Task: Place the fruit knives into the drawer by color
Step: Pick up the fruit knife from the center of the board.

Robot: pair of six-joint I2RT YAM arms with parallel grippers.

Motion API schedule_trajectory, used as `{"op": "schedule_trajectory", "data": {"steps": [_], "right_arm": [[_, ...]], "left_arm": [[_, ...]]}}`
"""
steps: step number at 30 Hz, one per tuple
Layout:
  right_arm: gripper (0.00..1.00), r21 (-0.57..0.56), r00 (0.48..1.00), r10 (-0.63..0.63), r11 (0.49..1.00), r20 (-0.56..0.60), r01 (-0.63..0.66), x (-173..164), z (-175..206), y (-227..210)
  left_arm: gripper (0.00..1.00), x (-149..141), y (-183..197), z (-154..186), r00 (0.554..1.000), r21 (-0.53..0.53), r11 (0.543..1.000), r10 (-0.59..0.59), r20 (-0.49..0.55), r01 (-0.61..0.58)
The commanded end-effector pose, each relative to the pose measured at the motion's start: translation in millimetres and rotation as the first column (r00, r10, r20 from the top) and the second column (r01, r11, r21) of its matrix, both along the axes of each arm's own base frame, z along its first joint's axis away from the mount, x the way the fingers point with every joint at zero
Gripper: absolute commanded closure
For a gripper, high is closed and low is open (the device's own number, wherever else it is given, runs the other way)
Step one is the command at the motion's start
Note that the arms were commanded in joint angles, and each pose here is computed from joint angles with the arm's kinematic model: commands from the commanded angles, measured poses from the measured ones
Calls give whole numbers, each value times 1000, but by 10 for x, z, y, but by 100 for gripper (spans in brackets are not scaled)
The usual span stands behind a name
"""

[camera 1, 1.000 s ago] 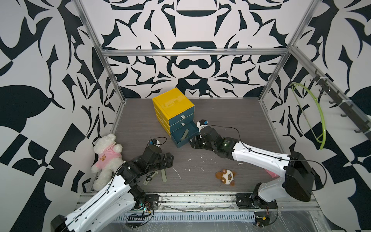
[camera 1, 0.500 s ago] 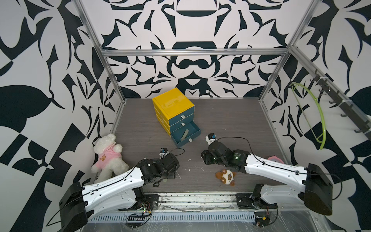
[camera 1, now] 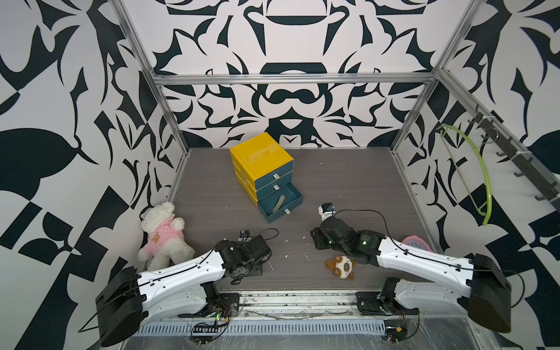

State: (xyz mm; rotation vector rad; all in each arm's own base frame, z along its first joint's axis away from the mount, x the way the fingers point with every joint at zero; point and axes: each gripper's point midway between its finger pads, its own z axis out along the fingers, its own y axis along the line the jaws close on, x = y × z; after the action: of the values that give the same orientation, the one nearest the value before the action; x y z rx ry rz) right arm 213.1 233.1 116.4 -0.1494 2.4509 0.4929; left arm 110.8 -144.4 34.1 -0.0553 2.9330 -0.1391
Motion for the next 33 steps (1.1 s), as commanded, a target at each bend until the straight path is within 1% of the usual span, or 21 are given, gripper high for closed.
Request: {"op": "schedule_trajectory", "data": {"steps": [1,3,6,11,18,22,23,28,33], "right_arm": [[61,6,999,-25,1000,34,24,27,98,-52],[61,7,999,-26,1000,39,25,27,114,-62],[60,12,999,-26,1000,47,26,26,129,-69],[61,15,998,-26,1000,49,25,17,115,-85],[61,15,998,-20,1000,64,19,31,151,-78],[61,12,998,-19,1000,64,18,40,148,-69],[61,12,998,-20,1000,62,19,37,141,-71],[61,11,998,-25,1000,60,25,45,130,-72],[61,9,998,-31,1000,60,30,53,124,-75]], "left_arm": [[41,-9,-23,-57,1000,25,1000,-8,-27,8],[43,1,-19,-85,999,40,999,-9,-36,10],[51,7,4,-140,998,41,999,12,-63,-9],[53,44,54,-171,996,33,999,42,-75,-40],[56,2,90,-292,992,43,998,60,-113,-55],[59,-25,99,-351,990,51,997,58,-129,-52],[61,-30,102,-360,990,53,997,57,-132,-50],[69,-25,90,-345,990,47,998,50,-129,-44],[76,24,17,-224,993,8,999,43,-106,-43]]}}
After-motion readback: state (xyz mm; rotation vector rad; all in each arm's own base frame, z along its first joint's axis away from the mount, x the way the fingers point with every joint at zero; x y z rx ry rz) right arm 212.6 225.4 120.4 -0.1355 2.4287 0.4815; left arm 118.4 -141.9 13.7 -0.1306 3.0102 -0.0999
